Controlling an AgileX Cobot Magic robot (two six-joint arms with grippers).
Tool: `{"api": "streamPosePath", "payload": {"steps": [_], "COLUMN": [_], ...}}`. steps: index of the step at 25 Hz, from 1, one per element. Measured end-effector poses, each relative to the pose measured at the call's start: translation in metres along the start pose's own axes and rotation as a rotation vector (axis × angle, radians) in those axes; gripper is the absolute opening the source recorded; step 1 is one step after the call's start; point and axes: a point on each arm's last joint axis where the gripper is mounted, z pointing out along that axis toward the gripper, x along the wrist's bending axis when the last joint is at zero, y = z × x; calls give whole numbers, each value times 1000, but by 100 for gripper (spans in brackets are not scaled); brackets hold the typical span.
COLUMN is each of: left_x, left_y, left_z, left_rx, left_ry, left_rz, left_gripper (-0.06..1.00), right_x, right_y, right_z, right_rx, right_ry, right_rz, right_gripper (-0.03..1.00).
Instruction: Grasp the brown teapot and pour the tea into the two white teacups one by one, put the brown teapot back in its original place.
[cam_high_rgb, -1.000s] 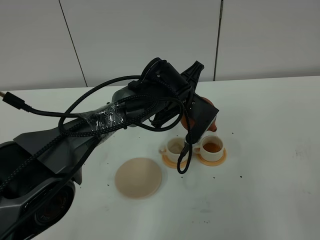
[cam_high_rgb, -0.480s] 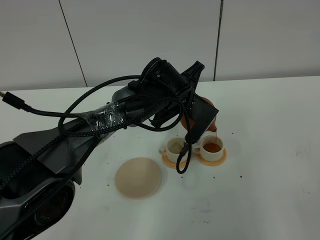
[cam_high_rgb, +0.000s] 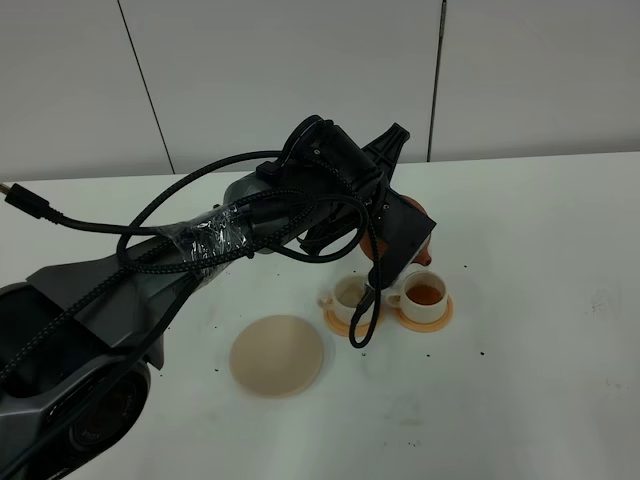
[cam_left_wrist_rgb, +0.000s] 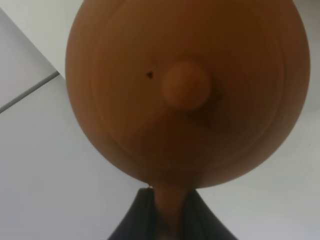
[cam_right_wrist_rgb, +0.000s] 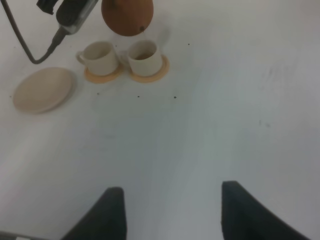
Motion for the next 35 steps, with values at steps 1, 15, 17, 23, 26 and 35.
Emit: {"api": "streamPosePath", "payload": {"steps": [1, 15, 17, 23, 26, 35], "left_x": [0, 0, 0, 0, 0, 0], "left_y": [0, 0, 0, 0, 0, 0], "left_z": [0, 0, 0, 0, 0, 0], "left_rx": [0, 1, 1, 1, 1, 1], "left_ry": [1, 1, 1, 1, 1, 1], "left_rz": [2, 23, 31, 37, 51, 63], "left_gripper": [17, 17, 17, 17, 17, 17], "right_x": [0, 0, 0, 0, 0, 0], "right_y": [0, 0, 0, 0, 0, 0], "right_z": [0, 0, 0, 0, 0, 0], "right_rx": [0, 0, 0, 0, 0, 0], "right_ry": [0, 0, 0, 0, 0, 0], "right_rz": [0, 0, 0, 0, 0, 0], "right_gripper": [42, 42, 42, 42, 42, 42]}}
